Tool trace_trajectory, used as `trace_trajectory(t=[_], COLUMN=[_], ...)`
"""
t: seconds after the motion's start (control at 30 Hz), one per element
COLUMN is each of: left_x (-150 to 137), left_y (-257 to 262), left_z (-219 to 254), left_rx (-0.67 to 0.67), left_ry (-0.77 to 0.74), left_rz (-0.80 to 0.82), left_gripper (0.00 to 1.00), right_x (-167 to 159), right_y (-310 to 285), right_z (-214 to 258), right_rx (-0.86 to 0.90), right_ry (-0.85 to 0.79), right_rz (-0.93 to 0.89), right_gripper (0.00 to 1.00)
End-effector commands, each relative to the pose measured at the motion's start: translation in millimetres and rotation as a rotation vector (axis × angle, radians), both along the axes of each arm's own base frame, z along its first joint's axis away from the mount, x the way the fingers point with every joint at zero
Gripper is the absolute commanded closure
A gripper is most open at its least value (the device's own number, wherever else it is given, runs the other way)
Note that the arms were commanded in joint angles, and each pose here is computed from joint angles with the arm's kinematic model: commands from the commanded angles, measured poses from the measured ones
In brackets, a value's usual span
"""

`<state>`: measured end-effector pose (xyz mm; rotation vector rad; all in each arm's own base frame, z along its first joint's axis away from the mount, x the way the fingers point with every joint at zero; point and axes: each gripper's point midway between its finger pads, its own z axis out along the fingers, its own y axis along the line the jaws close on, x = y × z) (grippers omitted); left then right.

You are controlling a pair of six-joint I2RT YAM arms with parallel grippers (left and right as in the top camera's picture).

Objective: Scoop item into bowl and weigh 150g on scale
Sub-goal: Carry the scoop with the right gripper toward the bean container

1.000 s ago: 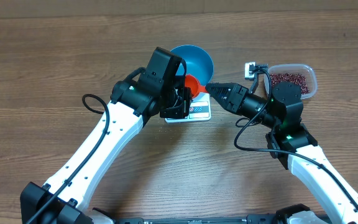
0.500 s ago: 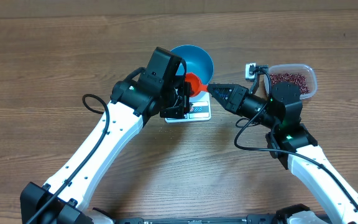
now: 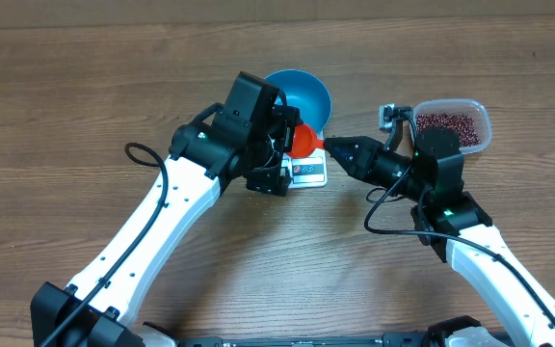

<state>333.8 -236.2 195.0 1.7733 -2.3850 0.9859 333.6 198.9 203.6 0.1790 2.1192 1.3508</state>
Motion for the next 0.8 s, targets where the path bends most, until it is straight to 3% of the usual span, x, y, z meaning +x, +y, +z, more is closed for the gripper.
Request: trace_trajectory(t=[0.0,0.37,0.57,0.77], left_x=[5.5,11.7,10.8,7.3], left_y=[3.2,12.5,15.5,30.0], left_z=[9.5,9.0,6.8,-2.2], left_rx=[0.087,0.273,0.425,0.548], left_ry=[-0.155,-0.378,-0.540,-0.550], left_rz=[-0.204,-0.544,-0.841,-0.968], left_gripper=[0.00,0.00,0.00,0.00], right_x=[11.1,10.2,1.3,-8.7], right_y=[-9.6,-39.7,-62.6,-84.3], right_z=[-4.5,-19.4,-15.9,-11.6], right_rx=[-0.064,-0.162,-0.239,-0.297], right_ry=[-0.016,0.052,0.055,0.062], right_rz=[-0.073,-0.198,-0.300,-0.397], right_gripper=[0.96,0.96,0.96,0.96])
